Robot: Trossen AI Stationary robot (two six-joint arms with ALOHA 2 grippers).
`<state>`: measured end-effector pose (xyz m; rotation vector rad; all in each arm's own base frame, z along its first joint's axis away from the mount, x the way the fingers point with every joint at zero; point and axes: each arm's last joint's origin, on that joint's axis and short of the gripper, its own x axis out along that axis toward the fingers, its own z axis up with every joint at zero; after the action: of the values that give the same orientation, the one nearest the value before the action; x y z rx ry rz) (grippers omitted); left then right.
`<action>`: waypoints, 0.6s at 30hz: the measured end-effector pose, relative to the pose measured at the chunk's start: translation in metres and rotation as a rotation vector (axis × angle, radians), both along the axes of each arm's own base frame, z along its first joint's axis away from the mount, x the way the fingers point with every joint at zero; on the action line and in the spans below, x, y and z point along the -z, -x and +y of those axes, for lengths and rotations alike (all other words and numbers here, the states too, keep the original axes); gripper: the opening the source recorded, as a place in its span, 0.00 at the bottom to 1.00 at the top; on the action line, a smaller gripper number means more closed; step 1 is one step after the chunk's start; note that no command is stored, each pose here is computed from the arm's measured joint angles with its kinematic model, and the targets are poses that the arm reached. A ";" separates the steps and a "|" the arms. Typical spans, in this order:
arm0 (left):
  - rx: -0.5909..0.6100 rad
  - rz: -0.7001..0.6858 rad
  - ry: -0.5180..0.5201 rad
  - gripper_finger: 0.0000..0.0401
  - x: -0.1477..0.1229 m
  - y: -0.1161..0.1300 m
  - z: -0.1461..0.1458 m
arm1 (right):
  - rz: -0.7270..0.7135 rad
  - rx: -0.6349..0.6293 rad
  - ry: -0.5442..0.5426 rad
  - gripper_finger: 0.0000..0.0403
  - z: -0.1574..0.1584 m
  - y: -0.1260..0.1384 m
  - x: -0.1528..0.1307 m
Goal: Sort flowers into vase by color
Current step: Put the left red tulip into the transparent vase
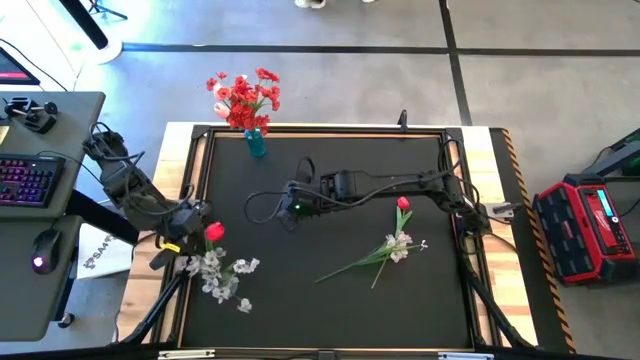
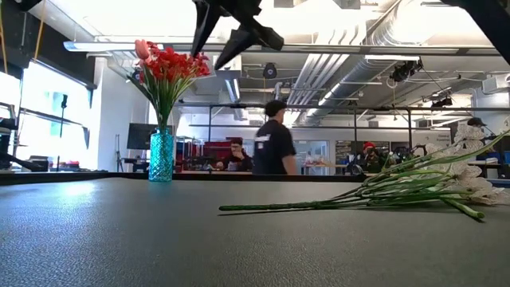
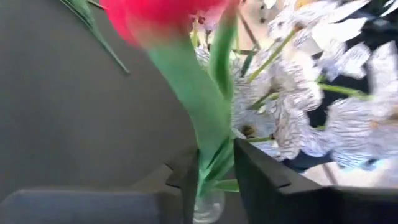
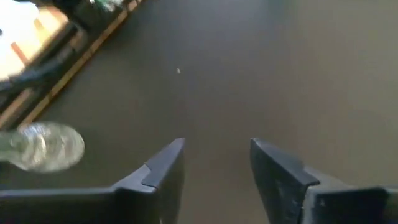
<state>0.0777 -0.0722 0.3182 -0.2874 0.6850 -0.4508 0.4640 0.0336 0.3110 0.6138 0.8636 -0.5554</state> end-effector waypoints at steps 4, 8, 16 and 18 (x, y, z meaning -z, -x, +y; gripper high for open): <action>0.017 0.025 0.053 0.32 -0.005 0.002 0.000 | 0.086 -0.013 -0.035 0.54 0.008 0.008 0.004; 0.045 0.038 0.075 0.39 -0.013 0.005 0.002 | 0.187 0.024 -0.061 0.62 0.015 0.018 0.009; 0.020 0.006 0.082 0.41 -0.041 0.022 0.020 | 0.400 0.115 -0.157 0.65 0.032 0.042 0.015; -0.005 -0.021 0.087 0.41 -0.048 0.027 0.026 | 0.425 0.141 -0.161 0.65 0.035 0.045 0.016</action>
<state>0.0507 -0.0459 0.3659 -0.3662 0.6452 -0.4795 0.4189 0.0690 0.2953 0.7194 1.2807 -0.7652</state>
